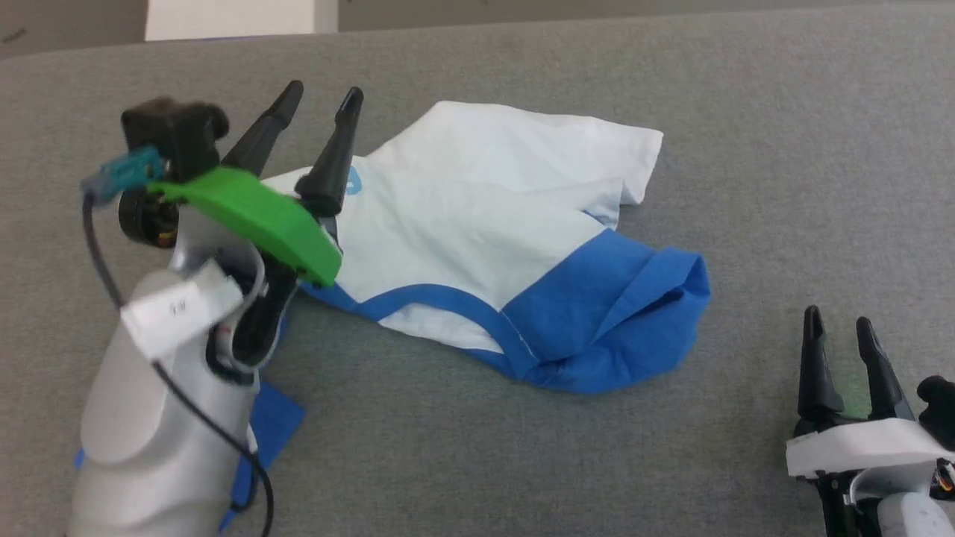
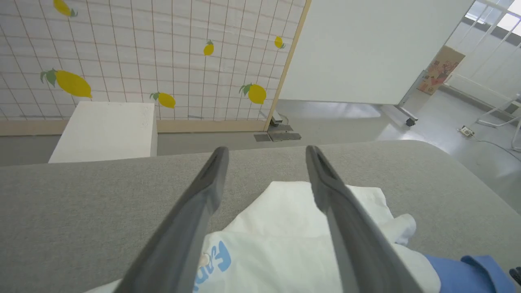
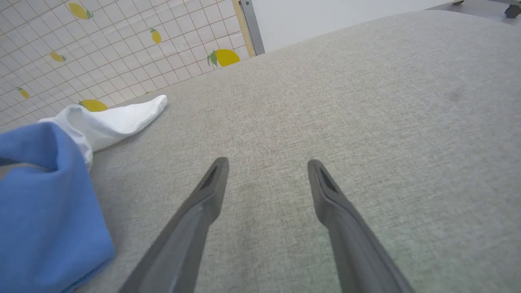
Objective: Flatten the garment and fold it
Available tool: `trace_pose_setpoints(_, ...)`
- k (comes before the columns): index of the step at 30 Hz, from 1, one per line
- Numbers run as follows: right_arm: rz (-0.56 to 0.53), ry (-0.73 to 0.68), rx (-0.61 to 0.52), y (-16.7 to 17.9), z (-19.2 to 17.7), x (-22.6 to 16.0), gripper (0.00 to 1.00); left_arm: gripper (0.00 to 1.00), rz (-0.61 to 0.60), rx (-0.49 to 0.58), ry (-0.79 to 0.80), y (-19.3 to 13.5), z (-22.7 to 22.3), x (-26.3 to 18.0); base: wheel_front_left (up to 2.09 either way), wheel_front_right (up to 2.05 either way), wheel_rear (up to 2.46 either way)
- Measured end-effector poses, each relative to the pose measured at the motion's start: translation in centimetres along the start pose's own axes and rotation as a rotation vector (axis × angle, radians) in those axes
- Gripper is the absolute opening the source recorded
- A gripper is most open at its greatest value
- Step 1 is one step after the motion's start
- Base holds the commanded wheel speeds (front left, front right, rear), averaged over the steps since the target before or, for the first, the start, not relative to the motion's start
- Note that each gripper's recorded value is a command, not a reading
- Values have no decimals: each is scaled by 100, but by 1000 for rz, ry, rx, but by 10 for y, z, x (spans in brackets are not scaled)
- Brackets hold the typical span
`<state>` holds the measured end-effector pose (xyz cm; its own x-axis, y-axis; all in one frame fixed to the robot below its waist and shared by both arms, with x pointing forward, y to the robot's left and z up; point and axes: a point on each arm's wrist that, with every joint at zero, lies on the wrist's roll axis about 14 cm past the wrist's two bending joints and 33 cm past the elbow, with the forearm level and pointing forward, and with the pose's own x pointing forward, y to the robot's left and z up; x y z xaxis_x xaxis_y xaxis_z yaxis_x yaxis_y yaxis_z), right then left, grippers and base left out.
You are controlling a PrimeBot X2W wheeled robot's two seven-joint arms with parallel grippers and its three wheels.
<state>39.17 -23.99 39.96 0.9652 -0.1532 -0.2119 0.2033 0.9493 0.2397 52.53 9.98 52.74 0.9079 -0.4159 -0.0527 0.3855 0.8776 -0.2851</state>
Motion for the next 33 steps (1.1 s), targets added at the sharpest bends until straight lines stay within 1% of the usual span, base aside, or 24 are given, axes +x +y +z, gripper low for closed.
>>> trace_pose_setpoints(3,21,-8,2,7,3,-1,100,100,21,34,-88,-4,12,-28,0,0,0)
trace_pose_setpoints(5,38,-14,3,12,5,-2,100,100,75,88,-126,2,14,-49,0,0,0)
trace_pose_setpoints(7,53,-23,5,18,8,-2,100,100,136,102,-174,8,15,-70,0,0,0)
trace_pose_setpoints(9,68,-37,8,23,13,-2,100,100,173,95,-217,7,12,-92,0,0,0)
trace_pose_setpoints(11,79,-48,10,26,17,-3,100,100,221,54,-261,8,6,-111,0,0,0)
trace_pose_setpoints(13,84,-54,10,28,19,-6,100,100,261,44,-239,10,-11,-130,0,0,0)
trace_pose_setpoints(15,87,-58,10,28,21,-10,100,100,322,16,-196,14,-31,-149,0,0,0)
trace_pose_setpoints(18,87,-63,7,27,24,-15,100,100,379,-38,-148,13,-55,-169,0,0,0)
trace_pose_setpoints(19,86,-65,6,26,25,-17,100,100,397,-51,-139,12,-60,-174,0,0,0)
trace_pose_setpoints(23,93,-68,3,27,28,-23,100,100,433,-29,-150,12,-59,-185,0,0,0)
trace_pose_setpoints(27,143,-57,-18,42,32,-24,100,100,439,-33,-186,11,-51,-190,0,0,0)
trace_pose_setpoints(30,217,23,-52,67,26,-25,100,100,441,-14,-193,12,-48,-191,0,0,0)
trace_pose_setpoints(33,280,152,-98,89,11,-27,100,100,436,-10,-186,12,-50,-190,0,0,0)
